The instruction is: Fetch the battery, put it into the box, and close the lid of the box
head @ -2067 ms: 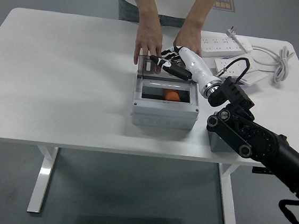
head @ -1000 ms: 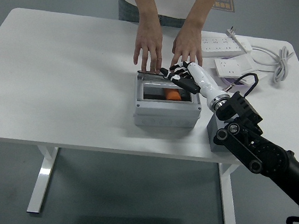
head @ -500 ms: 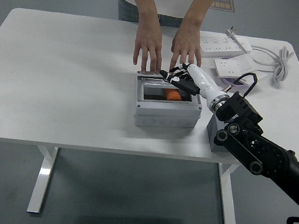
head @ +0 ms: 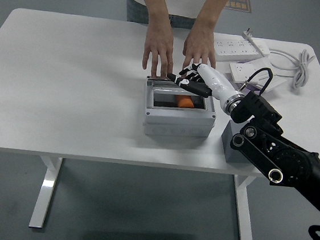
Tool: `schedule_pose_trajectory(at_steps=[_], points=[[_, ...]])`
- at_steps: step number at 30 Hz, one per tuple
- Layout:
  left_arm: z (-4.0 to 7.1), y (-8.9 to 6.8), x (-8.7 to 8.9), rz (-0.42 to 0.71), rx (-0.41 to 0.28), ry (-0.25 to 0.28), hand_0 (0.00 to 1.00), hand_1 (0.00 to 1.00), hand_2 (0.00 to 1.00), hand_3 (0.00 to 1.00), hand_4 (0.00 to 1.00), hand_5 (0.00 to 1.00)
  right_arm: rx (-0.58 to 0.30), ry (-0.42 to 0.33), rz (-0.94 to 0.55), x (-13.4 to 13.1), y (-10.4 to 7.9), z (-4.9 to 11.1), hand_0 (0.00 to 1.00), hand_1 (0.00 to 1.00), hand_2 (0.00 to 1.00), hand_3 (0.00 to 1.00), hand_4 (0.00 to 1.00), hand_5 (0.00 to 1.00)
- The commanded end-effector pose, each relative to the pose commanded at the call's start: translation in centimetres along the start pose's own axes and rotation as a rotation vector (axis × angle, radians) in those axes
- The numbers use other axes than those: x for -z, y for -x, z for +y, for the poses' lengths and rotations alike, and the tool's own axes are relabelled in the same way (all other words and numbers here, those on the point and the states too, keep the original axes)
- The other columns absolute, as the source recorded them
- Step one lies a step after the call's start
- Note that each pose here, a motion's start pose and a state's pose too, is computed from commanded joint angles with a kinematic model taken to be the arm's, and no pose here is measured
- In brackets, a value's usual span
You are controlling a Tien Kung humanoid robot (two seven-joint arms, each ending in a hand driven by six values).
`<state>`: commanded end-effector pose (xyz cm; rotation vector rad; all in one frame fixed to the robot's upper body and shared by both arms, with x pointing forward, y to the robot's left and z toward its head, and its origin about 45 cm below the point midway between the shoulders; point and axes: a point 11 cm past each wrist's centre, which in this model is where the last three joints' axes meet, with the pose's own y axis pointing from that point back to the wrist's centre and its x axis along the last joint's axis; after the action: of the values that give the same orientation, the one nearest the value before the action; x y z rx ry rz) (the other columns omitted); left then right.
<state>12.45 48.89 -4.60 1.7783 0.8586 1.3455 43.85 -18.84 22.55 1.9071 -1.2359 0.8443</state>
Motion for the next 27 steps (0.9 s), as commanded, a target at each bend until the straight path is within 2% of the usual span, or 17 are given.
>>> schedule_pose_trajectory(at_steps=[2, 3, 8, 9, 27], points=[[0.0, 0.0, 0.1, 0.0, 0.0, -0.001, 0.632, 0.698, 0.573, 0.541, 0.5, 0.002, -0.001, -0.001, 0.007, 0.4, -0.3, 0.0, 0.679, 0.643, 0.654, 0.71, 0.925, 0.998], [0.0, 0.0, 0.1, 0.001, 0.0, -0.002, 0.632, 0.698, 0.573, 0.541, 0.5, 0.002, -0.002, -0.003, 0.01, 0.6, -0.5, 0.1, 0.511, 0.534, 0.583, 0.664, 0.939, 0.998], [-0.1, -0.1, 0.2, 0.001, 0.0, -0.004, 0.632, 0.698, 0.573, 0.541, 0.5, 0.002, 0.001, -0.011, 0.024, 1.3, -0.8, 0.3, 0.511, 0.534, 0.583, 0.664, 0.939, 0.998], [-0.1, -0.2, 0.2, 0.001, -0.001, -0.004, 0.632, 0.698, 0.573, 0.541, 0.5, 0.002, 0.001, -0.014, 0.024, 1.5, -0.8, 0.4, 0.371, 0.463, 0.533, 0.604, 0.961, 0.998], [-0.1, -0.3, 0.3, 0.006, -0.002, -0.006, 0.632, 0.698, 0.573, 0.541, 0.5, 0.002, 0.025, -0.002, 0.024, 0.7, -0.2, 0.9, 0.335, 0.462, 0.525, 0.601, 0.959, 0.998]])
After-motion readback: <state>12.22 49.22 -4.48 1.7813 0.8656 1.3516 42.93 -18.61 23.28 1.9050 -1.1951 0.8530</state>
